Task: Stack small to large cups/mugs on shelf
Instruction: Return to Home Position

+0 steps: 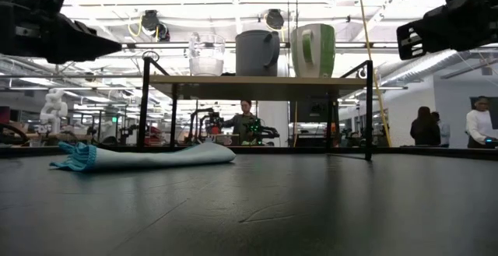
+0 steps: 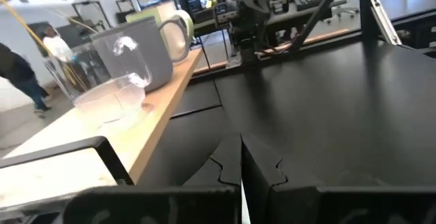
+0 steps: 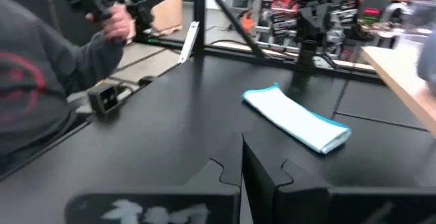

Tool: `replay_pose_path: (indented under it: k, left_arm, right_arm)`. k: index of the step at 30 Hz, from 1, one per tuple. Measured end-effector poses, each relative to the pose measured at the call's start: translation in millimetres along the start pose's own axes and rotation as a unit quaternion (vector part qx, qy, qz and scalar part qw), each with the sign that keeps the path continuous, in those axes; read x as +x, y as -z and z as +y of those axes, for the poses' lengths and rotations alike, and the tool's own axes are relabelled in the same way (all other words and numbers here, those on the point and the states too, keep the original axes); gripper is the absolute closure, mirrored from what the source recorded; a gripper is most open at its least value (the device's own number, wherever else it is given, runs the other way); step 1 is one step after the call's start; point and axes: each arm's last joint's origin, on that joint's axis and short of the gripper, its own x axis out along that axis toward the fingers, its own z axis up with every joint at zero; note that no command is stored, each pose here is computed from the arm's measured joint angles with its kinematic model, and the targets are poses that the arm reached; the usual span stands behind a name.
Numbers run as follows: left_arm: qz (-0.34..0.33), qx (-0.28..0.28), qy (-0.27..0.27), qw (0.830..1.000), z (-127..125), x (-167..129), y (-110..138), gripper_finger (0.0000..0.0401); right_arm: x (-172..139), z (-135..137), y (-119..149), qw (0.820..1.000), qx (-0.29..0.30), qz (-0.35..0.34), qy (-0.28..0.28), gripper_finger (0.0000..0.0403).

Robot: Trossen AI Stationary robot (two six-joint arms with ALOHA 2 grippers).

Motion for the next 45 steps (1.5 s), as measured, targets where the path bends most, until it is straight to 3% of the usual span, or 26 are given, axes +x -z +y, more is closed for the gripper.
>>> replay_pose_path:
  k: [5, 13, 17, 20, 34, 38, 45]
  left_arm:
    - [0.004, 0.028, -0.019, 0.999, -9, -6, -2, 0.0401]
    - [0.012, 0.045, -0.047, 0.998, -9, -7, -2, 0.0401]
    - [0.022, 0.047, -0.061, 0.997, -5, -5, 0, 0.0401]
    - [0.031, 0.052, -0.072, 0.996, 0, -2, 2, 0.0401]
    - [0.079, 0.012, -0.040, 0.996, 24, 7, 19, 0.0401]
    - [0.066, -0.003, 0.006, 0.998, 29, 8, 21, 0.0401]
    - [-0.001, -0.054, 0.025, 0.998, 37, 9, 11, 0.0401]
  right_arm:
    - [0, 2, 1, 1.000, -0.024, 0.005, -0.007, 0.0403]
    - [3, -2, 24, 0.998, -0.042, 0.014, 0.042, 0.0403]
    - [2, -7, 21, 0.997, -0.038, -0.023, 0.068, 0.0403]
    - [1, -10, 23, 0.996, -0.032, -0.012, 0.077, 0.0403]
    - [-2, -18, 28, 0.997, -0.014, 0.003, 0.073, 0.0403]
    - [-3, -19, 28, 0.997, -0.011, 0.002, 0.072, 0.0403]
    - [-5, -23, 16, 0.994, 0.016, -0.062, 0.089, 0.0403]
